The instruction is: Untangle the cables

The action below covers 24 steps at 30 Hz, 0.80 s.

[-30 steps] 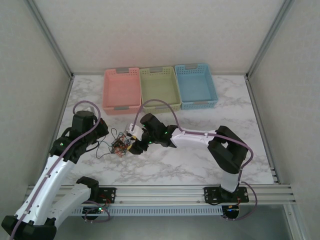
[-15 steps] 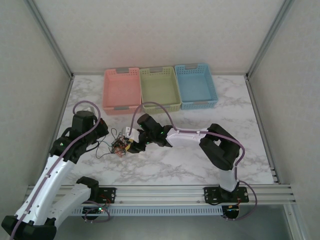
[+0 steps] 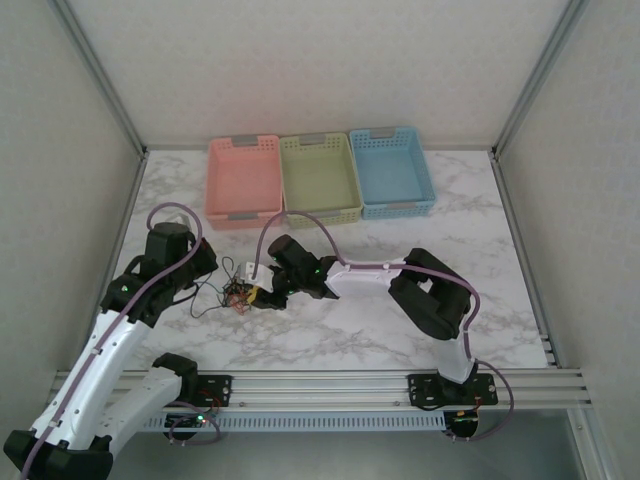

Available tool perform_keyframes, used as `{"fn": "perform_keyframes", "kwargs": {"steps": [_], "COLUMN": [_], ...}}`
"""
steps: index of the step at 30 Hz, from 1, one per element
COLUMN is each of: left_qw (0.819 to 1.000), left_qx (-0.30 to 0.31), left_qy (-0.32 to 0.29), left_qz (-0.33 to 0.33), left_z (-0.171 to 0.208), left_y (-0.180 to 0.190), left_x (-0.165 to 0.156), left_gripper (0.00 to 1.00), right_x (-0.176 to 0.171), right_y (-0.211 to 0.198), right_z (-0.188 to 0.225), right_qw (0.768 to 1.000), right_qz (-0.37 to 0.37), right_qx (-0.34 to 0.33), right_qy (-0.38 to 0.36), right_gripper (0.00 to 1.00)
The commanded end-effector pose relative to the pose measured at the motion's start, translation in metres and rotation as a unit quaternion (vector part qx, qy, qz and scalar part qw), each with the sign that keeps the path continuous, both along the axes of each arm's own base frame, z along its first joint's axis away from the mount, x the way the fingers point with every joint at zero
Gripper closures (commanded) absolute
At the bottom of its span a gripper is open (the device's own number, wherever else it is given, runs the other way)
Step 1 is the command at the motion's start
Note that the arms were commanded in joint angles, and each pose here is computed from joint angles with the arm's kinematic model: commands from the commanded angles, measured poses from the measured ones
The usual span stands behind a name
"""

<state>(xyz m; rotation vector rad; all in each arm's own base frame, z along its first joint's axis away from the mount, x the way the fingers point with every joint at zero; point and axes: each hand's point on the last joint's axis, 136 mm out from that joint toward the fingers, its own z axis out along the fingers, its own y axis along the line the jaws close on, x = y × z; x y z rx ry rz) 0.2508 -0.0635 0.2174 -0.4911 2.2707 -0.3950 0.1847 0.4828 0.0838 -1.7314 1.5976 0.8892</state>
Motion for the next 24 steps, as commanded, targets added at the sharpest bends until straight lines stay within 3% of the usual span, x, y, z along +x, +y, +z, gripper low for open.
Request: {"fn": "perform_keyframes", "kwargs": {"steps": [1,5,11,14,16,21,24], "left_qw": [1.000,1.000,0.999,0.997,0.996,0.994,0.994], "left_qx": [0.007,0.010,0.030,0.043,0.052,0.060,0.060], "left_qy": [-0.002,-0.004,-0.028,-0.048,-0.058,-0.069,-0.067], "left_qz": [0.014,0.015,0.035,0.048,0.051,0.057,0.063], "left_z": [-0.002,-0.002,0.017,0.036,0.047,0.060,0.059], "left_y": [0.007,0.008,0.023,0.033,0.037,0.044,0.046], "left_x": [-0.001,-0.001,-0.008,-0.013,-0.017,-0.024,-0.026], "left_gripper": [1.00,1.00,1.00,1.00,1.00,1.00,1.00], "right_x": [0.003,0.010,0.069,0.113,0.141,0.152,0.146], "right_y": [0.002,-0.013,-0.081,-0.142,-0.196,-0.274,-0.288], "right_z": [0.017,0.036,0.089,0.098,0.095,0.082,0.086], "right_qw": [1.000,0.998,0.975,0.933,0.884,0.808,0.797], "right_qz": [-0.009,-0.035,-0.200,-0.340,-0.441,-0.562,-0.575], "right_qx": [0.015,0.031,0.099,0.111,0.129,0.123,0.127], "right_qy": [-0.022,-0.040,-0.004,0.043,0.084,0.128,0.135], "right_gripper": [1.00,1.00,1.00,1.00,1.00,1.00,1.00]}}
